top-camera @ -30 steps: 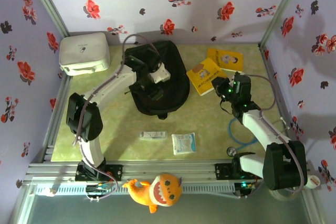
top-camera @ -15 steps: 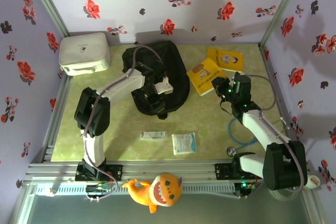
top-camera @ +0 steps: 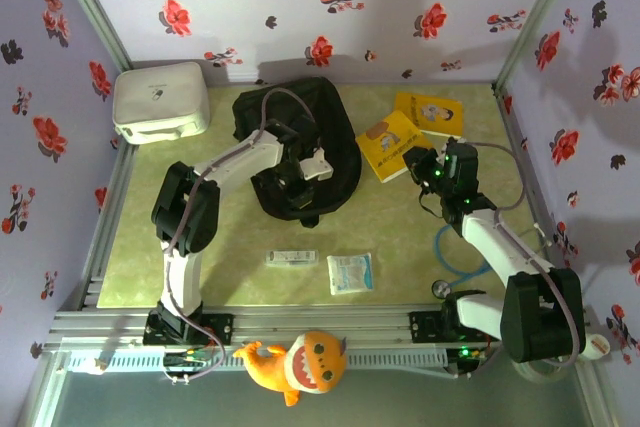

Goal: Pack the student bag
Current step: Open the student bag at the top-center of the table, then place the book in the student bag.

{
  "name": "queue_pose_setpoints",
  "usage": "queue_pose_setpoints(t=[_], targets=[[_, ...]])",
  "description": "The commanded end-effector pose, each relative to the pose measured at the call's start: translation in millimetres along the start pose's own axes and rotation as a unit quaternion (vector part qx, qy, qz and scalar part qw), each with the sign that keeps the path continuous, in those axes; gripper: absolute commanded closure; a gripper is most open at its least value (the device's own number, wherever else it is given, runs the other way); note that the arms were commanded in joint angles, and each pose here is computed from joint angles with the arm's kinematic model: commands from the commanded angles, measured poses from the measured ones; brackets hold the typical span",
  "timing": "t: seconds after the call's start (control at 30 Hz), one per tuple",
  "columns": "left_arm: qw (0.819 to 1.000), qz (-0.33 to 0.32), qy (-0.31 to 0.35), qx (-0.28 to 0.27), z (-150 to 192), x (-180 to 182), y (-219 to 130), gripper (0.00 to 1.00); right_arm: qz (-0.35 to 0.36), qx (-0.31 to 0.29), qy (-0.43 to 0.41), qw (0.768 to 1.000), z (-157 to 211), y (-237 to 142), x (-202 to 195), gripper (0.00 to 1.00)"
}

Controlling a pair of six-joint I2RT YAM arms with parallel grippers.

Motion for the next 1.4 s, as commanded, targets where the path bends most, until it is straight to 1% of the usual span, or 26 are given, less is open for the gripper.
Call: queue_pose_setpoints(t=[0.0, 0.33, 0.4, 0.5, 0.6, 0.63, 0.7, 0.8, 0.9, 0.97, 1.07, 1.13, 1.23, 1.37], targets=[[0.999, -0.039, 0.001, -0.023, -7.7, 8.1, -19.1, 0.81, -0.027, -0.015, -0.021, 0.999, -2.7, -4.4, 10.8, 0.86], [0.999, -0.044, -0.005, -0.031, -5.2, 5.5, -30.0, 0.99, -0.023, -0.037, -0.040, 0.998, -5.1, -17.5, 17.3, 0.86], [0.998, -0.051, -0.010, -0.043, -5.9, 6.5, -37.3, 1.00, -0.021, -0.041, -0.044, 0.998, -5.1, -20.6, 18.4, 0.86], [0.995, -0.065, -0.028, -0.075, -8.6, 10.6, -53.2, 1.00, -0.021, -0.043, -0.051, 0.998, -4.0, -26.5, 21.2, 0.86], [0.987, -0.088, -0.062, -0.117, -11.5, 20.2, -73.0, 1.00, -0.030, -0.037, -0.060, 0.997, -0.5, -34.5, 25.6, 0.86], [0.984, -0.096, -0.076, -0.131, -11.6, 22.6, -81.1, 1.00, -0.032, -0.034, -0.064, 0.997, 1.5, -37.9, 27.1, 0.86], [0.972, -0.118, -0.104, -0.175, -17.1, 31.0, -98.2, 1.00, -0.036, -0.027, -0.072, 0.996, 5.2, -44.8, 29.1, 0.86], [0.949, -0.177, -0.133, -0.227, -22.3, 41.6, -122.5, 1.00, -0.039, -0.027, -0.081, 0.996, 9.9, -58.6, 31.1, 0.86], [0.923, -0.222, -0.136, -0.284, -28.3, 44.8, -148.6, 1.00, -0.046, -0.036, -0.097, 0.994, 12.8, -73.3, 34.0, 0.86], [0.908, -0.240, -0.128, -0.320, -35.1, 42.5, -162.3, 1.00, -0.038, -0.033, -0.104, 0.993, 15.4, -79.6, 33.8, 0.86], [0.889, -0.255, -0.116, -0.362, -46.8, 36.9, -178.0, 1.00, -0.031, -0.010, -0.092, 0.995, 22.0, -82.6, 30.1, 0.86], [0.879, -0.259, -0.111, -0.386, -55.3, 33.1, -184.3, 1.00, -0.038, 0.015, -0.064, 0.997, 27.6, -81.0, 27.6, 0.86], [0.872, -0.260, -0.096, -0.404, -67.5, 26.7, -187.0, 1.00, -0.067, 0.059, -0.010, 0.996, 37.8, -74.6, 26.3, 0.86], [0.870, -0.254, -0.088, -0.412, -75.4, 22.5, -183.1, 1.00, -0.096, 0.096, 0.023, 0.990, 54.3, -62.2, 29.7, 0.86]])
Point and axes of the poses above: each hand's point on the last joint's axis, 136 mm out from that joint toward the fingers, its own y axis out along the fingers, its own x axis along the line the jaws close on, z = x × y, the point moved 6 cm from there along -y, back along the fingers, and after that the axes turned 14 degrees about y, right-handed, at the moved point
